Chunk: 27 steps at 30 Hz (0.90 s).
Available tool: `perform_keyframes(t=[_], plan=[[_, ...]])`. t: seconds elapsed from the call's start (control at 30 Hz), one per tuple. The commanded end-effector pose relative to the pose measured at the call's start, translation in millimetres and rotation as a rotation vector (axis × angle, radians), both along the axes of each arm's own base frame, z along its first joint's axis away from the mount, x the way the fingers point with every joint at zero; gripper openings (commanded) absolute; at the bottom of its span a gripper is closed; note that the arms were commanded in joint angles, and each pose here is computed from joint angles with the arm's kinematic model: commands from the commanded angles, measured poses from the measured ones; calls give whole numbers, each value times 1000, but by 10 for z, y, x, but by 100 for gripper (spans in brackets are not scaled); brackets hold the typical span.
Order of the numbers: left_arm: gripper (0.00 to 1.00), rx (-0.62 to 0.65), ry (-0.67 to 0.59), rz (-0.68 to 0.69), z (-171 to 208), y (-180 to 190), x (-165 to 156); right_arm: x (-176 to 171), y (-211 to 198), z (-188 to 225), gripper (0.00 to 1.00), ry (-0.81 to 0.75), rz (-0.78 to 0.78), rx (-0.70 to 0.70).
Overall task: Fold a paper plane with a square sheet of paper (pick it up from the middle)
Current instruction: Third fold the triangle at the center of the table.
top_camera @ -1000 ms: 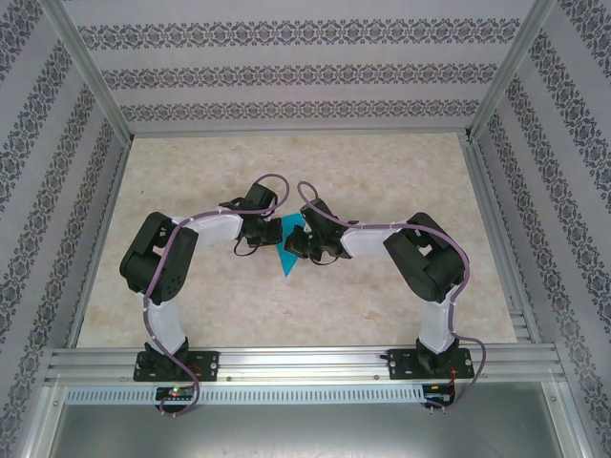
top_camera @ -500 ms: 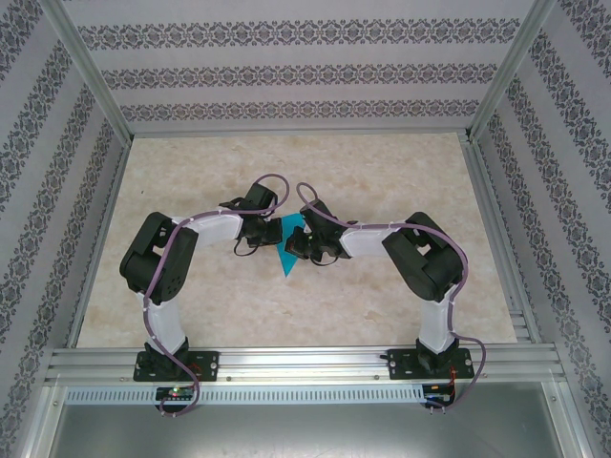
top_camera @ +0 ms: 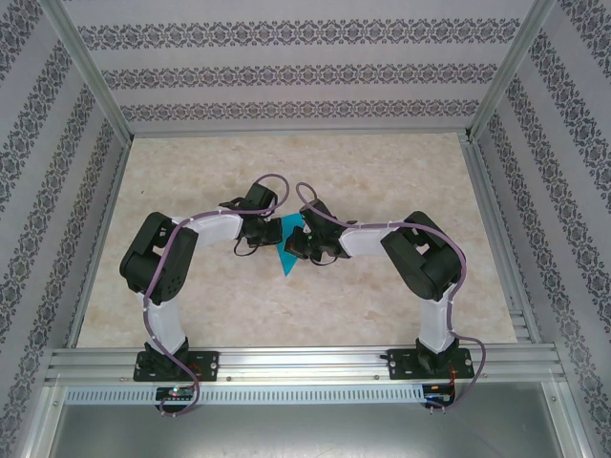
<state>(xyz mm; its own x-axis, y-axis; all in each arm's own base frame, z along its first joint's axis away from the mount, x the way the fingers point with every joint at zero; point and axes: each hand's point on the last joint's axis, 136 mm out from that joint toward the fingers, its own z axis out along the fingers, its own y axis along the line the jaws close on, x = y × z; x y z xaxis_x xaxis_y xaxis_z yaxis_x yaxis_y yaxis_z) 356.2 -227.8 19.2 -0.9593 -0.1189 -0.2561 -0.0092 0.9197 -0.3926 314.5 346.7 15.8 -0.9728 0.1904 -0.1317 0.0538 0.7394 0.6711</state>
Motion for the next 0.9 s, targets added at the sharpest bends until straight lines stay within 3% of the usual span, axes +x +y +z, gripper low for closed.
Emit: perform_keyframes(t=[0.0, 0.37, 0.5, 0.7, 0.87], plan=[[9, 28, 12, -14, 22, 52, -48, 34, 79, -4, 5, -23, 24, 15], [9, 28, 11, -13, 43, 54, -48, 15, 54, -114, 7, -1, 28, -13], [10, 35, -11, 36, 150, 124, -22, -13, 18, -169, 14, 16, 26, -33], [13, 44, -38, 178, 295, 524, 27, -37, -13, -184, 23, 22, 27, -36], [14, 7, -46, 192, 382, 597, -4, -28, -27, -169, 29, 20, 21, -32]])
